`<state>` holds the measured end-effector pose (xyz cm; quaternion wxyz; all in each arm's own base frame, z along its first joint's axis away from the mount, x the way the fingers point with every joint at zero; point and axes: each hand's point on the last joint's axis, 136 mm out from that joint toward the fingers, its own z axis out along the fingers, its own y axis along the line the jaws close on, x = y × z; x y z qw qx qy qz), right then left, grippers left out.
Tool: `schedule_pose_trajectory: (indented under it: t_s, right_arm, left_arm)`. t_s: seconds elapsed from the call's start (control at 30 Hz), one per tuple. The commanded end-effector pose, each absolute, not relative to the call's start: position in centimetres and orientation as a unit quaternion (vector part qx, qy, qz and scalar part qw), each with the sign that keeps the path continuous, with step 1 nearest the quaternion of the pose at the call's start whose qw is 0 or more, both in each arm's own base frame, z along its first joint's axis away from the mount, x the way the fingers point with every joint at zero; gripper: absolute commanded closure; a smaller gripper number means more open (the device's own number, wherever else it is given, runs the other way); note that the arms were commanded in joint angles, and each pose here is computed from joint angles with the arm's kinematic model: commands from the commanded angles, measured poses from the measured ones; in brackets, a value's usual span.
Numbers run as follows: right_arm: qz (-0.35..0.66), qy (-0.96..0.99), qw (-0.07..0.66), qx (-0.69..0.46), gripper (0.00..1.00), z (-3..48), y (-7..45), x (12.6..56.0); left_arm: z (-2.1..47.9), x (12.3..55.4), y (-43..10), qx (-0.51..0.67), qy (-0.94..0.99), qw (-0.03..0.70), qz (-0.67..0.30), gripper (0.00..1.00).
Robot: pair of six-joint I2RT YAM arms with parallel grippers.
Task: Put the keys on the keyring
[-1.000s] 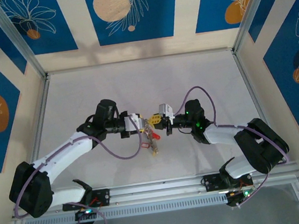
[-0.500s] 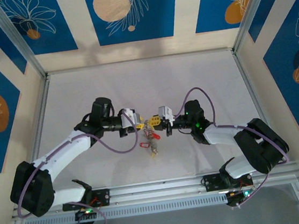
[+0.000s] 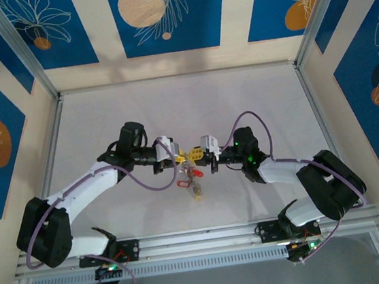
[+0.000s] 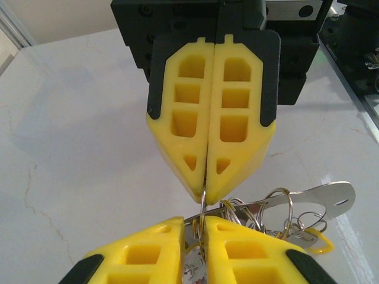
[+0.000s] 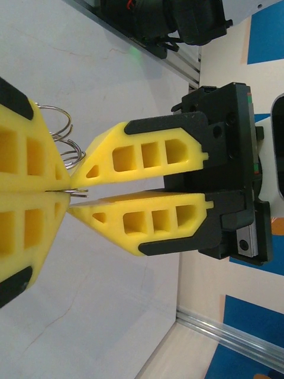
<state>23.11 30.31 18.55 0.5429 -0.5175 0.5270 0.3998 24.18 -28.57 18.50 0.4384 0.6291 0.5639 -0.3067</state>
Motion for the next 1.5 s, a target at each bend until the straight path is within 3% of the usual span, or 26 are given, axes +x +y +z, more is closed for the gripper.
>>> schedule_pose_trajectory:
  t_s: [0.0,0.33,0.43,0.73,1.03,1.47]
  right_arm:
    - [0.399,0.51,0.544,-0.534,1.0,18.7,30.6,22.5]
    - [0.389,0.516,0.543,-0.537,1.0,18.4,30.7,22.7]
    - [0.388,0.515,0.544,-0.537,1.0,18.4,30.8,22.7]
    - [0.364,0.544,0.517,-0.551,1.0,17.2,30.4,22.9]
    - [0.362,0.551,0.501,-0.56,0.73,16.8,29.8,22.6]
    - [0.392,0.556,0.496,-0.539,0.73,17.5,30.7,23.0]
  left_arm:
    - [19.1,24.1,-28.8,0.628,0.558,0.434,-0.325,0.89]
    - [19.3,23.6,-29.2,0.628,0.558,0.414,-0.351,0.86]
    - [19.1,23.6,-29.2,0.631,0.558,0.41,-0.35,1.0]
    - [19.2,24.0,-28.0,0.693,0.568,0.377,-0.235,1.0]
    - [19.7,24.1,-27.2,0.747,0.571,0.316,-0.128,1.0]
    - [20.3,23.3,-28.3,0.783,0.545,0.283,-0.095,1.0]
